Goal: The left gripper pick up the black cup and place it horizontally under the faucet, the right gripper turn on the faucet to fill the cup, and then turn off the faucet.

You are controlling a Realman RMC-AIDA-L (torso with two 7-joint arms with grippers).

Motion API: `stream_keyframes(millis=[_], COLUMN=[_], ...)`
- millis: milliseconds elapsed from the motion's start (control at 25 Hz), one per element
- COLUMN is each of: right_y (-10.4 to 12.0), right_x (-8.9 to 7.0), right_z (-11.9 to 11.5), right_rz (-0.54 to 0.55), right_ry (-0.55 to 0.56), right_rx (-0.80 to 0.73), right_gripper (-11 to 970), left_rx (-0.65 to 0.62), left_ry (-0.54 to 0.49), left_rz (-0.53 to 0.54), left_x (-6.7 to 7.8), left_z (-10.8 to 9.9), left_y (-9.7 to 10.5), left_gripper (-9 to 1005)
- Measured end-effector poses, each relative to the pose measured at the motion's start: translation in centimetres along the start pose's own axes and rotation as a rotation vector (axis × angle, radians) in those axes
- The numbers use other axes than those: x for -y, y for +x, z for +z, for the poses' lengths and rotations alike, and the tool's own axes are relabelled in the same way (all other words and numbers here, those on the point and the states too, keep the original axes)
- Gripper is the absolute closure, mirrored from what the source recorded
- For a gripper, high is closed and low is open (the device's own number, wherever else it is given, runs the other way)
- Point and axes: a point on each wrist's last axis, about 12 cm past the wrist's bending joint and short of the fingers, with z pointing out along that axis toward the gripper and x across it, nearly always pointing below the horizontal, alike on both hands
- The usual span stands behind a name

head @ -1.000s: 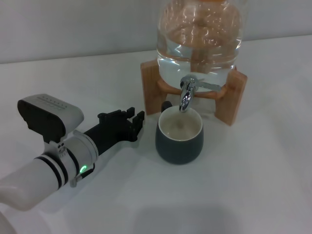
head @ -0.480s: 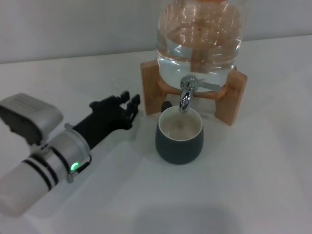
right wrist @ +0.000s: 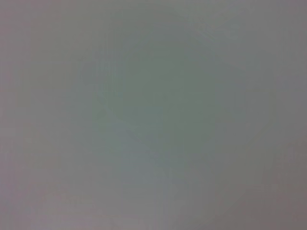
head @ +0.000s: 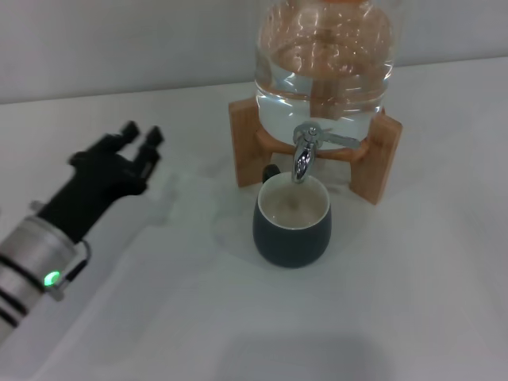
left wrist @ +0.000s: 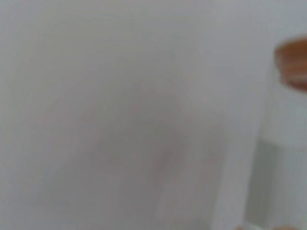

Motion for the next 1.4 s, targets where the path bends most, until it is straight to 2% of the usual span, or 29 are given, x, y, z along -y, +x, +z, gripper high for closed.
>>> stream_keyframes(millis=[320,480,680,880,1080,1280,1400], right_y=[0.3,0.4,0.5,-0.1,-1.5,-3.4,-4.2], right_x=[0.0,0.0,-0.2,-0.5,-0.8,-2.0,-3.5], right_z=[0.2,0.3,0.2,0.1,0.1,0.2,0.7], right_rz=[-0.003,-0.022,-0.046,-0.039,-0.007,0.026,0.020], right_ry=[0.005,-0.018,-0.128,-0.300,-0.496,-0.704,-0.844], right_rx=[-0.032,-0.058,-0.119,-0.179,-0.265,-0.330,-0.419], right_gripper=[105,105,105,105,105,105,105], left_rx=[0.167,0.252,0.303,0.266,0.226,0.187,0.165], left_ry=[-0.057,-0.122,-0.197,-0.217,-0.234,-0.273,-0.296], left_rz=[-0.093,-0.153,-0.204,-0.190,-0.198,-0.211,-0.217], left_x=[-3.2,-5.1,-6.7,-7.1,-7.3,-7.8,-8.1], left_z=[-4.7,-7.6,-10.0,-10.1,-9.4,-9.0,-8.9], left_y=[-1.8,-2.8,-3.6,-3.4,-3.0,-2.7,-2.5], left_gripper=[573,563,550,537,481,481,481])
